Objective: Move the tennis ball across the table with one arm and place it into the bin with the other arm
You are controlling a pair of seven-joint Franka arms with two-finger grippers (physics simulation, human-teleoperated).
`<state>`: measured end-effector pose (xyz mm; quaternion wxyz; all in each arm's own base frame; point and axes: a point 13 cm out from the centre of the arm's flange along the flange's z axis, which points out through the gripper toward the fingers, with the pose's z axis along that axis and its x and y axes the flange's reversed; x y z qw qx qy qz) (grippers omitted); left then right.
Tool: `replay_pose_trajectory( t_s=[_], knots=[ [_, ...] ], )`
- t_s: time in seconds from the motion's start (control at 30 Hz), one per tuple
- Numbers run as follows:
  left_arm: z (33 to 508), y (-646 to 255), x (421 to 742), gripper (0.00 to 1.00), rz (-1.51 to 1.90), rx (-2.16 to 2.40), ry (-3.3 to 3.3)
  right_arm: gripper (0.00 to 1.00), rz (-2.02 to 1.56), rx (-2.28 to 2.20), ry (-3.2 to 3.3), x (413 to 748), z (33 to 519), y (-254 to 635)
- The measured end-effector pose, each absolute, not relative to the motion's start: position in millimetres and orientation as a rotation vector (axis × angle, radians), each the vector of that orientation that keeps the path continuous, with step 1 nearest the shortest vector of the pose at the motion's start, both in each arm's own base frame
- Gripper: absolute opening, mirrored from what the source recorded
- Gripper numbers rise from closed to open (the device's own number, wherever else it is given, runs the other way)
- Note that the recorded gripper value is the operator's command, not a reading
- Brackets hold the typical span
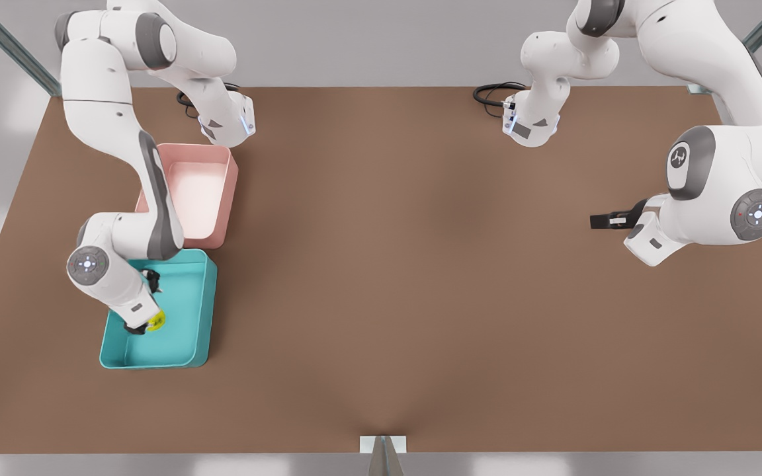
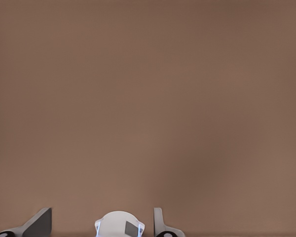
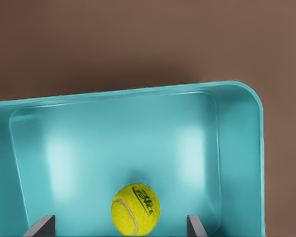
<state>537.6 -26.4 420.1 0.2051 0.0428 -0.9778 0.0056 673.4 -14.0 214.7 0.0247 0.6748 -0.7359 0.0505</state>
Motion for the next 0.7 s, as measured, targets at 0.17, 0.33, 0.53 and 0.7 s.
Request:
replay_pose_trajectory(
  t_s=[0.17, 0.33, 0.53, 0.7],
  knots=[
    [420, -27, 538, 1.00, 0.015, 0.120, -2.726, 1.00, 0.258, 1.759, -2.658, 652, 470, 32],
    [420, -29, 537, 1.00, 0.011, 0.114, -2.725, 1.00, 0.125, 1.226, -2.827, 565, 493, -5],
    [420, -28, 537, 1.00, 0.010, 0.116, -2.725, 1.00, 0.039, 0.781, -2.913, 539, 485, -27],
    [420, -28, 537, 1.00, 0.010, 0.116, -2.725, 1.00, 0.032, 0.564, -2.939, 534, 481, -25]
  ],
)
